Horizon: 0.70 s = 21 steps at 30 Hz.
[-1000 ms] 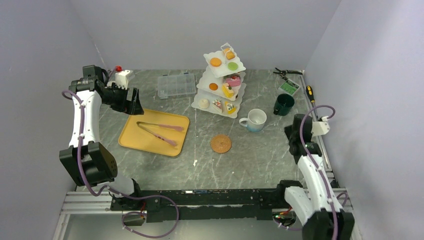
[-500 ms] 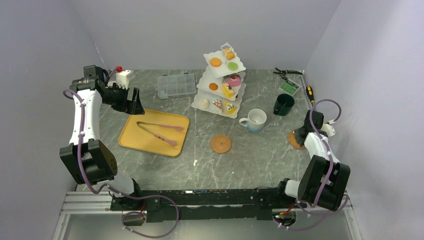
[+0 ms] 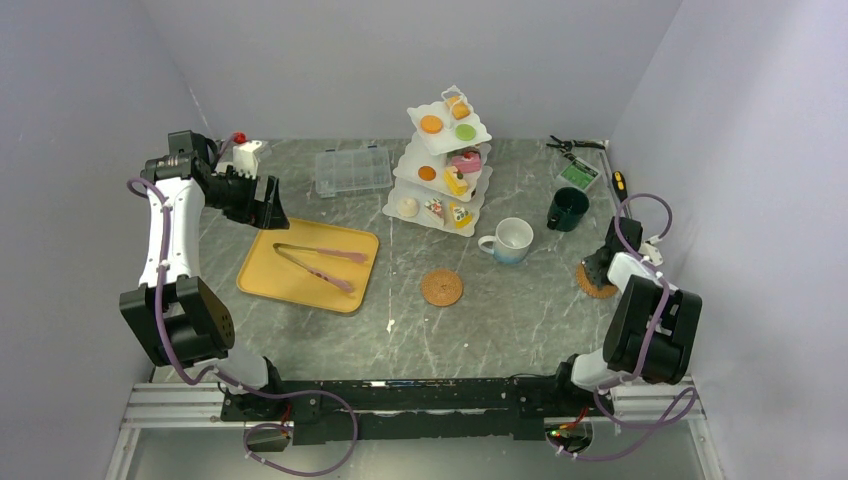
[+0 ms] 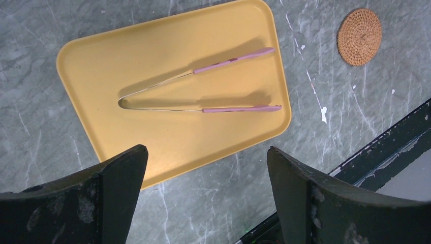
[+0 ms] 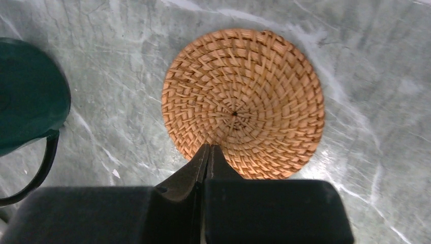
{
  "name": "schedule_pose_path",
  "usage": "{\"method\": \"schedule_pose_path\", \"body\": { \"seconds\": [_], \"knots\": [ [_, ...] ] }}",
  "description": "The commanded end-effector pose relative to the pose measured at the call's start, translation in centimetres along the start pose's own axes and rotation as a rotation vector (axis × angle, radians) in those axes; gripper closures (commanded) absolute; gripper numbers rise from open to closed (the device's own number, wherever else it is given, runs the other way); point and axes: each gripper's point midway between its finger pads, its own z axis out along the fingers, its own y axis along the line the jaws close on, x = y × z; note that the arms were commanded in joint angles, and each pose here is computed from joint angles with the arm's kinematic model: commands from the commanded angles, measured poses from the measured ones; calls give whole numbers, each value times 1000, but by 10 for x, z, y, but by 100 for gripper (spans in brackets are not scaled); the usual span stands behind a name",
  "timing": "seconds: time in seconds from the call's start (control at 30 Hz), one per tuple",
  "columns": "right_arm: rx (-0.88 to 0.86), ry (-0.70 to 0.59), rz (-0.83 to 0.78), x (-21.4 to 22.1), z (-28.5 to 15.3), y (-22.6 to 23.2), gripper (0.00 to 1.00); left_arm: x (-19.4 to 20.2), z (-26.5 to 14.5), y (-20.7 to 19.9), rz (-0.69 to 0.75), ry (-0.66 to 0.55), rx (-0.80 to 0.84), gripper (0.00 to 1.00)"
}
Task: Serve the afternoon tea
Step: Move the coaster to the center of the board.
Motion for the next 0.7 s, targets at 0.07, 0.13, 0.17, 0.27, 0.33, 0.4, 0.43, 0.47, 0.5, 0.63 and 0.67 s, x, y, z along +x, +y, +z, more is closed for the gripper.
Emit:
{"method": "schedule_pose_path", "body": {
  "seconds": [0.07, 0.13, 0.17, 0.27, 0.33, 0.4, 0.43, 0.47, 0.5, 0.63, 0.67],
  "knots": [
    [-59, 47, -7, 9, 11, 12, 100, -8, -4, 1, 51, -26, -8, 7],
    [-62, 67, -14, 14, 13, 12, 100, -7, -4, 2, 55, -23, -10, 7],
    [-66, 77, -16, 17, 14, 13, 100, -7, -4, 2, 56, -23, -11, 7],
    [-80, 76, -28, 22, 11, 16, 100, -6, -3, 2, 55, -22, -11, 7],
    [-83, 80, -34, 26, 11, 17, 100, -7, -3, 2, 56, -21, -7, 7],
    [-86, 106, -34, 33, 12, 17, 100, -7, -4, 2, 58, -20, -9, 7],
    [-89, 120, -40, 39, 11, 18, 100, -7, -4, 2, 60, -21, -11, 7],
    [-93, 130, -46, 46, 10, 20, 100, -7, -4, 3, 63, -22, -13, 6],
    [-99, 139, -57, 55, 9, 21, 100, -8, -5, 3, 63, -23, -15, 6],
    [-126, 166, -109, 90, -4, 31, 100, -7, -6, 2, 65, -21, -12, 7],
    [-134, 174, -130, 101, -9, 33, 100, -7, -6, 2, 69, -21, -13, 7]
  ]
}}
